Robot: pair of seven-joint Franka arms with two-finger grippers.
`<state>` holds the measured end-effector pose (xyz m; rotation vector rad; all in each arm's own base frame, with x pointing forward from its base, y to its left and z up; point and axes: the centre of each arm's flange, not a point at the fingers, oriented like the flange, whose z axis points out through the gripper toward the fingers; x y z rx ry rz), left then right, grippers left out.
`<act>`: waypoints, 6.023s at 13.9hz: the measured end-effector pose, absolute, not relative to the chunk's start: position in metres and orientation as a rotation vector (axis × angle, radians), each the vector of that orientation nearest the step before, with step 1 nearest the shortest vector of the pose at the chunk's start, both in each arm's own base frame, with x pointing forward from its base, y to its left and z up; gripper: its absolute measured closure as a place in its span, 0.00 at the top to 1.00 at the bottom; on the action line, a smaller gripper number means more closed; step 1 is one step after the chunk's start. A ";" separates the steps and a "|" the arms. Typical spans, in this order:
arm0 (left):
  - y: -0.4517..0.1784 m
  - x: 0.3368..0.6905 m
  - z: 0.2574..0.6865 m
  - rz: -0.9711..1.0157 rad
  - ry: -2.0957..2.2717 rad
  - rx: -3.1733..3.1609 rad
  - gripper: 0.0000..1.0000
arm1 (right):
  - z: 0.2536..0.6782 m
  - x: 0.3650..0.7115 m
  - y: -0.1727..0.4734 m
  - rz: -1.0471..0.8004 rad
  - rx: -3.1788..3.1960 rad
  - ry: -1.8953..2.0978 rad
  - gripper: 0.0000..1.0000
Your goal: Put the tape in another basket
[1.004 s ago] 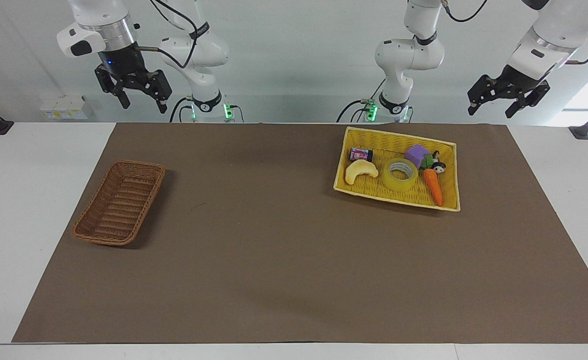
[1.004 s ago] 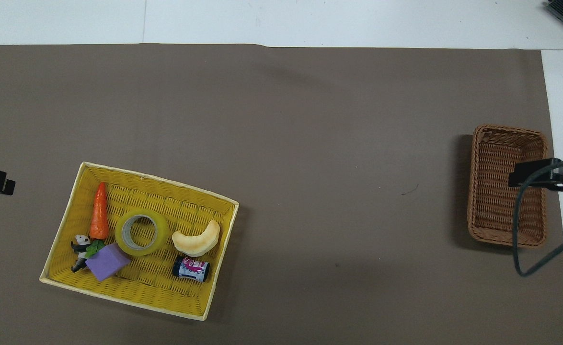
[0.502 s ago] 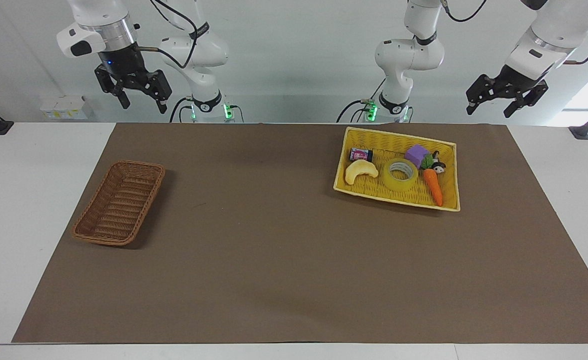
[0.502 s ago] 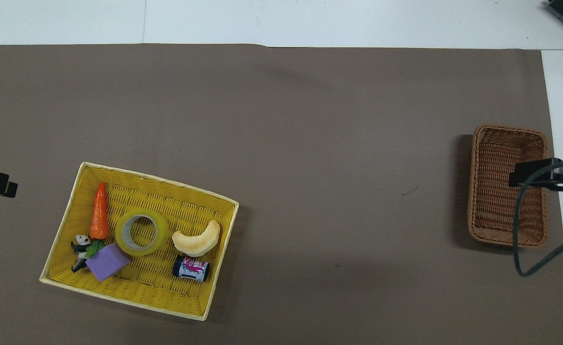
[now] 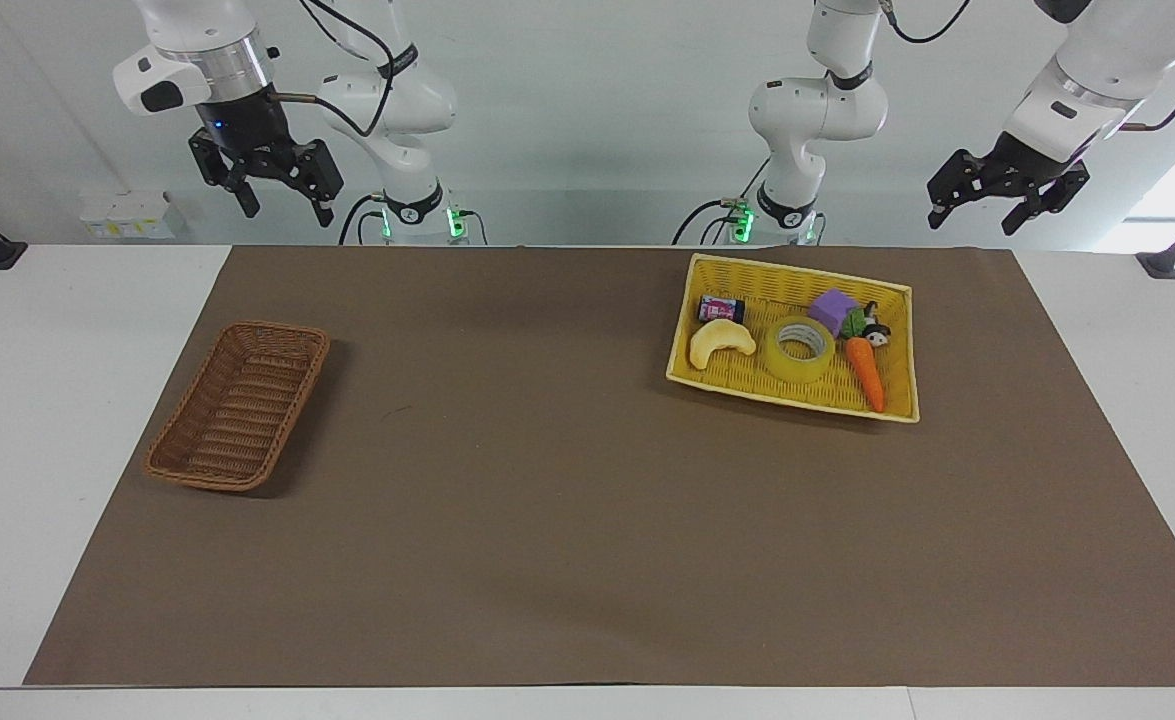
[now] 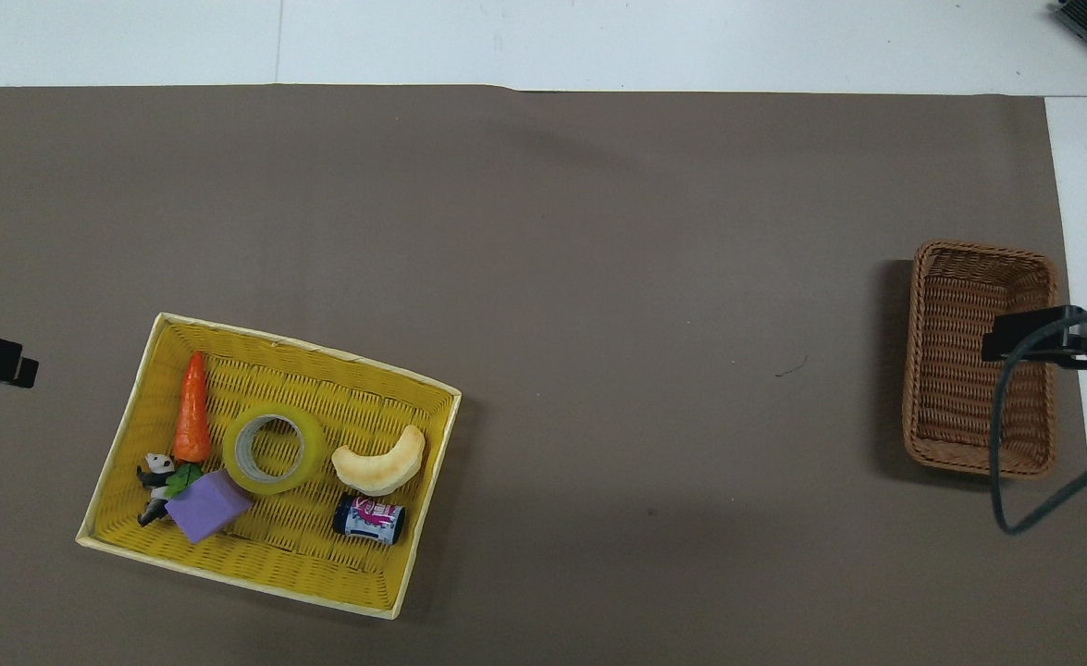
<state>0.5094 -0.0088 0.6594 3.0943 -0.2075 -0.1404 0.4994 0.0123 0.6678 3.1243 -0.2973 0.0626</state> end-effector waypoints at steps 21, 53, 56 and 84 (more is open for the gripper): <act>-0.042 0.497 0.652 -0.157 -0.317 3.083 1.00 | 0.667 0.499 0.008 0.048 3.130 -0.252 1.00; -0.061 0.431 0.314 0.047 -0.425 3.081 0.52 | 0.668 0.530 -0.011 0.062 3.141 -0.303 1.00; -0.061 0.430 0.314 0.045 -0.423 3.081 0.22 | 0.668 0.530 -0.010 0.062 3.142 -0.300 1.00; -0.329 0.459 0.523 -0.112 0.072 2.723 0.22 | 0.667 0.529 -0.029 0.059 3.144 -0.351 1.00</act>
